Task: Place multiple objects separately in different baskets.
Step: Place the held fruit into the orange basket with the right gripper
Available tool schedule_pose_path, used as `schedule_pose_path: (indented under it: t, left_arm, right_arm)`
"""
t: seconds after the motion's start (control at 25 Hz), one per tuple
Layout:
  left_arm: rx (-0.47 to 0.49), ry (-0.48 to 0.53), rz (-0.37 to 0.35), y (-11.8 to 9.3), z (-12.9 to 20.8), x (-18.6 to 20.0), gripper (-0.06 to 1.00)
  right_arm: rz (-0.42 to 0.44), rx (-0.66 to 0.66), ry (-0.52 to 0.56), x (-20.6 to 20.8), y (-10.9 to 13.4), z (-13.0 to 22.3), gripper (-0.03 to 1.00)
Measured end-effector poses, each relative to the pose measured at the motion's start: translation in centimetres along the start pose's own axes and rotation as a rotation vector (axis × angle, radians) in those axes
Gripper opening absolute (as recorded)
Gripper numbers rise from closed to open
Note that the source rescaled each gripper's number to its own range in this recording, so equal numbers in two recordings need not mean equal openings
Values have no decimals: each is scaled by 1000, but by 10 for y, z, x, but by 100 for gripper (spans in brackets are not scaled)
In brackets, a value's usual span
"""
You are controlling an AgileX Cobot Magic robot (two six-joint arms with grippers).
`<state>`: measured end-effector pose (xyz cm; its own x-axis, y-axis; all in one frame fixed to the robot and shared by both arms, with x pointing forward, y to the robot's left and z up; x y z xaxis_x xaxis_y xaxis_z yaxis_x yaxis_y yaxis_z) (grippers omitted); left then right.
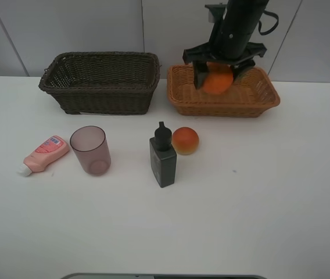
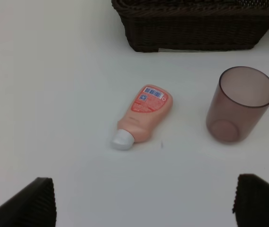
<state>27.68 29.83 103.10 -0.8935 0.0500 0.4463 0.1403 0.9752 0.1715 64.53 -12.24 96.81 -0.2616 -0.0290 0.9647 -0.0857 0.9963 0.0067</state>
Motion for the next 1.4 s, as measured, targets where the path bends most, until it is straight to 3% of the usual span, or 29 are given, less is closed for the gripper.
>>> schedule_pose_path:
  t: [0.44, 1.04, 1.4]
  left_arm:
    - [0, 0, 0, 0, 0, 0, 97]
    - [0, 0, 0, 0, 0, 0, 97]
    - [0, 0, 0, 0, 0, 0, 97]
  right_arm:
    - [-7, -2, -85, -11, 6, -34, 64]
    - [13, -131, -199, -61, -51, -72, 64]
    - [30, -126, -177, -93, -55, -70, 64]
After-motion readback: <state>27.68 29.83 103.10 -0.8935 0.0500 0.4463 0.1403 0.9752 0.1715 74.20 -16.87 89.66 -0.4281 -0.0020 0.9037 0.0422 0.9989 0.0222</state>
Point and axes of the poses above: a point on each arm's last joint axis where the gripper is mounted, x pointing back along that axis away from the gripper, y along the wrist's bending axis when the last joint is at zero, z = x × y, the point moved 5 cm from there along -x, pointing out along that axis toward the gripper, and after that the axes turned 12 degrees about -x, right-handed, at the moved point
